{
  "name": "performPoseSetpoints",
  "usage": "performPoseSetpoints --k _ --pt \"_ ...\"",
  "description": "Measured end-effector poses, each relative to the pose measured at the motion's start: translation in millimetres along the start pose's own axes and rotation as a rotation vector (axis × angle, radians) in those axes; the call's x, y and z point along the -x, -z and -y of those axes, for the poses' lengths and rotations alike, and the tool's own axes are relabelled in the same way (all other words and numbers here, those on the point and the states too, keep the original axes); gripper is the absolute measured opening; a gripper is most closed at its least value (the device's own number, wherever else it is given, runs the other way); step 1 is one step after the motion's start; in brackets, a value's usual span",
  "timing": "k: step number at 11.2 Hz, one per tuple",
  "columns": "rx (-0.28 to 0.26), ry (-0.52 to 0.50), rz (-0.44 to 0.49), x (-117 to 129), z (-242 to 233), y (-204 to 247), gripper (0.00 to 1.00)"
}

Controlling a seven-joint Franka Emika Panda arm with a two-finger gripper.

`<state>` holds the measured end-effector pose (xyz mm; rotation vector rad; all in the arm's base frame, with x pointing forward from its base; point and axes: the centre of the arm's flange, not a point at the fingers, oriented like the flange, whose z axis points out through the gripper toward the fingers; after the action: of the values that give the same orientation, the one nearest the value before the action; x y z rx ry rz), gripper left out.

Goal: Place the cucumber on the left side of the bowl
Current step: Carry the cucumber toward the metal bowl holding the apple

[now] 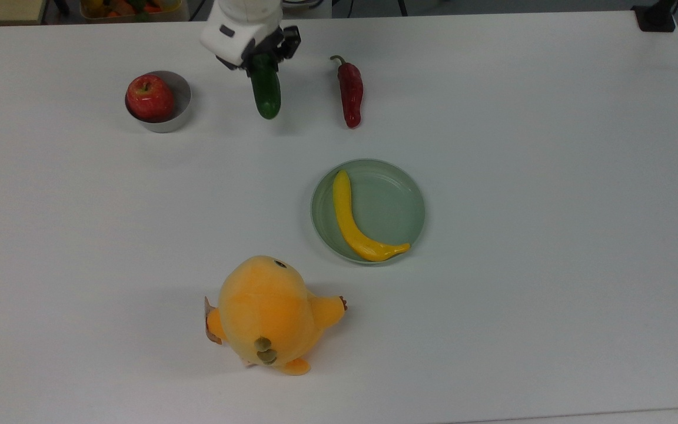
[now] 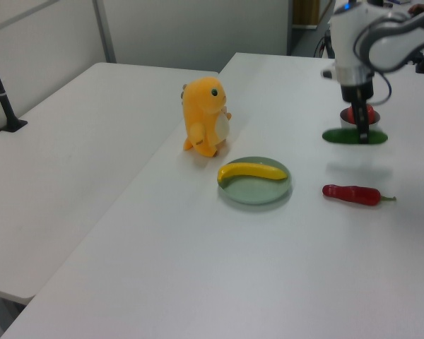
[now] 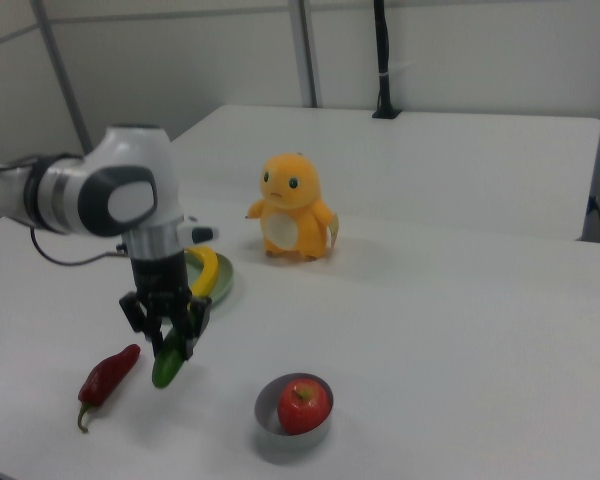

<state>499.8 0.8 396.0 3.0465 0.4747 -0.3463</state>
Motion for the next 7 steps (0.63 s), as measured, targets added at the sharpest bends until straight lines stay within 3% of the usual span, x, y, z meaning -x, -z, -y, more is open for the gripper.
performPoseSetpoints --k 4,7 --pt "-0.047 -0.05 -0.017 18 -31 97 0.46" --pt "-0.069 -0.044 -0.036 29 -56 116 0.46"
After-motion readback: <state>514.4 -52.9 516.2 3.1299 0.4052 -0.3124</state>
